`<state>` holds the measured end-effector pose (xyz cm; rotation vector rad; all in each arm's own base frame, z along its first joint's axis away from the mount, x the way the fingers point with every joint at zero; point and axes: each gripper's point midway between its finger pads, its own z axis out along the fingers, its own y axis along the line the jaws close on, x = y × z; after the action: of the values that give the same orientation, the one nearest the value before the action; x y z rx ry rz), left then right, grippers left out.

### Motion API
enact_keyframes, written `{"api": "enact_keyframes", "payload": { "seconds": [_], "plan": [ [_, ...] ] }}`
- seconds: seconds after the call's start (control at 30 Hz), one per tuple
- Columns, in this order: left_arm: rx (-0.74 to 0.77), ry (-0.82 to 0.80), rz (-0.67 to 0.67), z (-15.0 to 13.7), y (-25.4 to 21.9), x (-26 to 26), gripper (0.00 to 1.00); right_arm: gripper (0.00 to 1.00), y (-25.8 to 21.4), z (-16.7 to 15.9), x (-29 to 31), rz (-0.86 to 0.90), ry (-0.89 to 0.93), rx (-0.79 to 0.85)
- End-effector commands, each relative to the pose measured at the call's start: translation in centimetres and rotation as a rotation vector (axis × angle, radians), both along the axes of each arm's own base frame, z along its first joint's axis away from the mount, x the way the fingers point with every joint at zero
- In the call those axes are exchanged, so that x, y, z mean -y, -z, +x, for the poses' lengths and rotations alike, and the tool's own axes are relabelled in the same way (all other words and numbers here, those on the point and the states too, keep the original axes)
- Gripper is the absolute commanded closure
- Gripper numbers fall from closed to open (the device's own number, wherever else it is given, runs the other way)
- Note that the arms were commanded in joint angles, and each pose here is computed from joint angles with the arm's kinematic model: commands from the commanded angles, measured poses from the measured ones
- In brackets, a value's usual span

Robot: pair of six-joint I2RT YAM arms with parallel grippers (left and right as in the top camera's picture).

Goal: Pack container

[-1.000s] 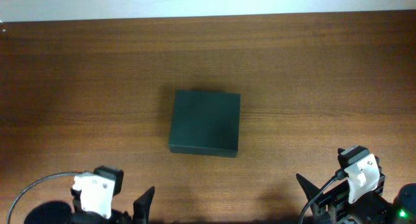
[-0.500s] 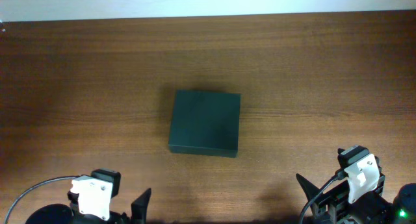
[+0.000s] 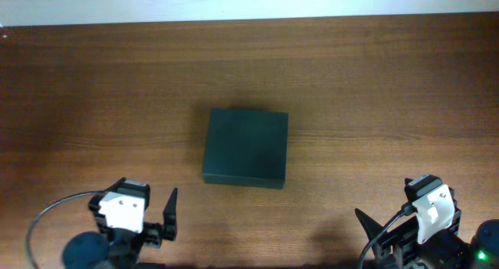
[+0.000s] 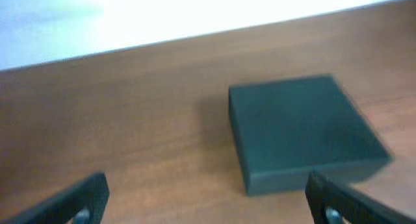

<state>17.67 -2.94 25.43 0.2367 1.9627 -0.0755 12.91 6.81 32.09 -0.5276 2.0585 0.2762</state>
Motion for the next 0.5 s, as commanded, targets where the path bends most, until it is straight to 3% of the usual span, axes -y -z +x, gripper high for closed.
{"api": "enact_keyframes", "payload": {
  "seconds": [0.0, 0.23, 0.47],
  "plan": [
    [-0.011, -0.026, 0.038, 0.7, 4.1, -0.6, 0.01, 0.01, 0.0, 0.0, 0.0, -0.005, 0.001, 0.004],
    [-0.040, -0.089, 0.037, 1.4, 10.3, -1.8, 0.01, 0.01, 0.0, 0.0, 0.0, -0.004, 0.000, 0.004],
    [-0.094, -0.157, 0.035, 1.5, 13.5, -3.1, 0.01, 0.01, 0.0, 0.0, 0.0, -0.005, 0.001, 0.004]
  ]
}}
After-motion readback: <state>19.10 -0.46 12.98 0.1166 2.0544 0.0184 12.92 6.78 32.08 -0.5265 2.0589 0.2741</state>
